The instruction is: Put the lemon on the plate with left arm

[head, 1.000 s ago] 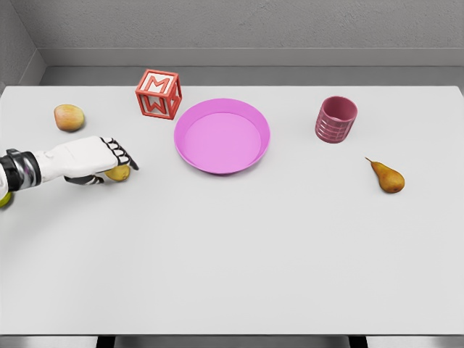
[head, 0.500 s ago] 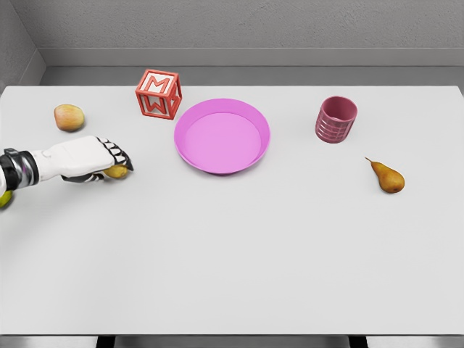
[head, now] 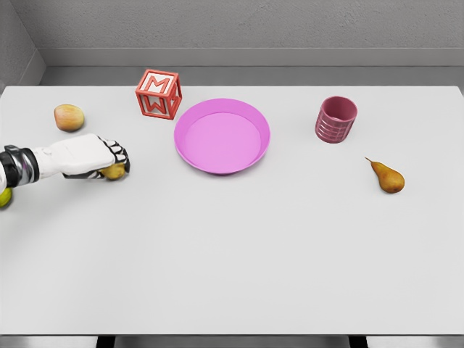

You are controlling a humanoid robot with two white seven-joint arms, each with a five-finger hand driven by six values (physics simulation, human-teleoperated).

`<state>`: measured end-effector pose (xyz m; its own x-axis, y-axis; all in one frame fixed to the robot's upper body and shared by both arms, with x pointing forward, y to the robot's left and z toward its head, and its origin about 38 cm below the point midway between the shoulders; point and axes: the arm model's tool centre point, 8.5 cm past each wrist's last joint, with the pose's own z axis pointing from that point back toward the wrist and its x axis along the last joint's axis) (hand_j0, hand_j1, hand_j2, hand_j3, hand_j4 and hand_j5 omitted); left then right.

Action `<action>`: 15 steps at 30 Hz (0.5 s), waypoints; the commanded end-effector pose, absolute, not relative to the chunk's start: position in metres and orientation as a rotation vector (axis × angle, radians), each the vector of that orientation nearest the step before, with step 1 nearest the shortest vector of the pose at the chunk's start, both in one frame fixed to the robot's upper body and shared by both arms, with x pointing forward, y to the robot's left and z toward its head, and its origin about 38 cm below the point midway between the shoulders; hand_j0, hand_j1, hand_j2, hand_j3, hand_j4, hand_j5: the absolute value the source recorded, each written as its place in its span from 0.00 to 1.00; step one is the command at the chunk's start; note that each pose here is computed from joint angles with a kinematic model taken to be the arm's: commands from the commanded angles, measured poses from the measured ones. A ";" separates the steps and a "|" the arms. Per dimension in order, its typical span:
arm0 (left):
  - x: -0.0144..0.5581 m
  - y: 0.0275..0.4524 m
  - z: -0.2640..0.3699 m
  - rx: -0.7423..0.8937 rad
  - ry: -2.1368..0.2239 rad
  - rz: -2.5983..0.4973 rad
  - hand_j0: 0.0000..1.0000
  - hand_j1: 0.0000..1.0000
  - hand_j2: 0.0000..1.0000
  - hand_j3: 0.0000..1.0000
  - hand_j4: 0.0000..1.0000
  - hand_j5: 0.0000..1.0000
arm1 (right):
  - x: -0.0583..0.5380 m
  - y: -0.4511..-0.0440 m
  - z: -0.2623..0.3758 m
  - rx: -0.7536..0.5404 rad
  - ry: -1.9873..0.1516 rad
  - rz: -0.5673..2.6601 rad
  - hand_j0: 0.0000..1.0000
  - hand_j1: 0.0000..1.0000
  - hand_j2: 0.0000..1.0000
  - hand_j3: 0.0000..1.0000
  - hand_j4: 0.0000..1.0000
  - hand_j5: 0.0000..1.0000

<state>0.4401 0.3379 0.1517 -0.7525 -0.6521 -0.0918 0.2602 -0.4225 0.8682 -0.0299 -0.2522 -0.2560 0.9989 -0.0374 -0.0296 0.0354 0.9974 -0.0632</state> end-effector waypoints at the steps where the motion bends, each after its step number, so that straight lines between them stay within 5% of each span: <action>1: 0.440 0.337 0.152 0.562 -1.239 -2.178 0.40 0.40 0.40 0.40 0.40 0.40 | -0.030 -0.252 -0.256 -0.062 0.031 -0.036 1.00 1.00 1.00 1.00 1.00 1.00; 15: 0.447 0.336 0.169 0.561 -1.309 -2.119 0.40 0.40 0.40 0.40 0.40 0.40 | -0.030 -0.252 -0.256 -0.063 0.031 -0.037 1.00 1.00 1.00 1.00 1.00 1.00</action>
